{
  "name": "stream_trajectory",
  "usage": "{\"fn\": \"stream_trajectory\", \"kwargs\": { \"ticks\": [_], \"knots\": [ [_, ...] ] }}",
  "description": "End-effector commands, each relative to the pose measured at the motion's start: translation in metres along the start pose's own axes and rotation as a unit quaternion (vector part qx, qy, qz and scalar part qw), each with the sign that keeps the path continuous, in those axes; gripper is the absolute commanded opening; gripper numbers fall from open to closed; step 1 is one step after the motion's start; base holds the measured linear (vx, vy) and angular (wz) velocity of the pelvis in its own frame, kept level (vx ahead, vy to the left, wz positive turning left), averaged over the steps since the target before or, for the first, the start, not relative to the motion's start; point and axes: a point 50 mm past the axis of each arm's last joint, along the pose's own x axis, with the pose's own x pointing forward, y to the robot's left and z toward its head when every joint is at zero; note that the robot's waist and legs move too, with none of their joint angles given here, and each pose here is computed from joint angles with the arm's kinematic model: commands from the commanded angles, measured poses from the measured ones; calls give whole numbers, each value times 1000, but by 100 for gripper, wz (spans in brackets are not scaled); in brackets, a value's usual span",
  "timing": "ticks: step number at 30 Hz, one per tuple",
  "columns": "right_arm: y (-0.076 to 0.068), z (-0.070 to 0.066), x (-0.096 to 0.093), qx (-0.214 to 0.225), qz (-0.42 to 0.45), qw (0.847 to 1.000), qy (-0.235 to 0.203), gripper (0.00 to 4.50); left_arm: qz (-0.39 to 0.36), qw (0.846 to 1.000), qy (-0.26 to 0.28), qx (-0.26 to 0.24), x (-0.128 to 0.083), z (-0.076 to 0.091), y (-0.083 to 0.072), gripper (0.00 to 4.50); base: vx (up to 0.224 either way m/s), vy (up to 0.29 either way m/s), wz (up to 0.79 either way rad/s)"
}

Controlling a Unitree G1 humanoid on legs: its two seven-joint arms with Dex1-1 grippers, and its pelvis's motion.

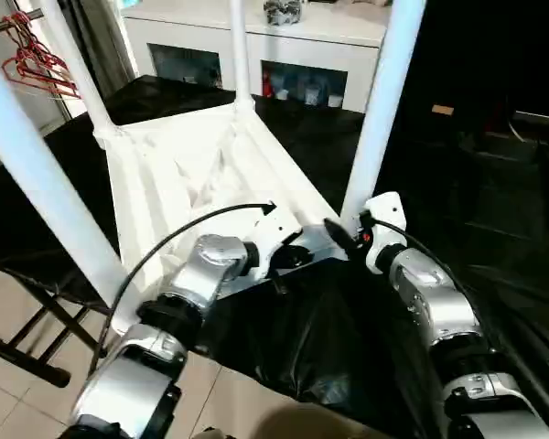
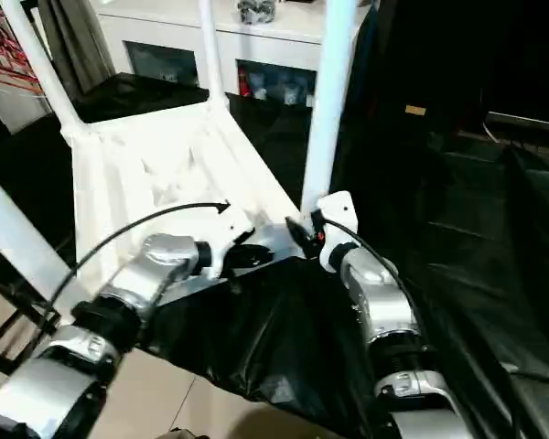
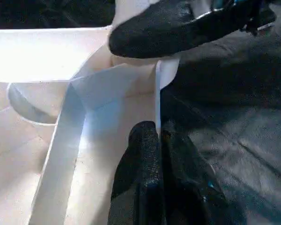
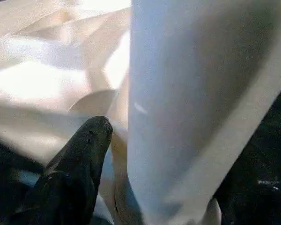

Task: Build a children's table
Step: Rotate leg to tighten

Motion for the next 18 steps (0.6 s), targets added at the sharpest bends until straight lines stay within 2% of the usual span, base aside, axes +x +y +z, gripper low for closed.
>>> {"fn": "stream_trajectory", "kwargs": {
  "ticks": [1,7,9,11,12,14,17,18],
  "knots": [
    [15,-8,4,-11,66,997,25,310,-24,998,-39,32,-2,16,-2,0,0,0,0],
    [14,-4,-13,-64,182,981,27,310,-100,993,-39,54,-21,10,-6,0,0,0,0],
    [18,-3,-23,-86,242,966,22,310,-129,989,-32,62,-29,6,-8,0,0,0,0],
    [20,-3,-30,-88,275,957,28,310,-140,988,-27,63,-34,3,-8,0,0,0,0],
    [20,-3,-30,-88,275,957,28,310,-140,988,-27,63,-34,3,-8,0,0,0,0],
    [24,-5,-38,-82,322,942,39,310,-150,986,-24,63,-38,1,-9,0,0,0,0],
    [26,-6,-43,-82,342,935,48,310,-157,985,-25,62,-40,1,-10,0,0,0,0],
    [26,-7,-44,-81,347,933,51,295,-159,985,-25,62,-41,0,-10,0,0,0,0]
  ]
}}
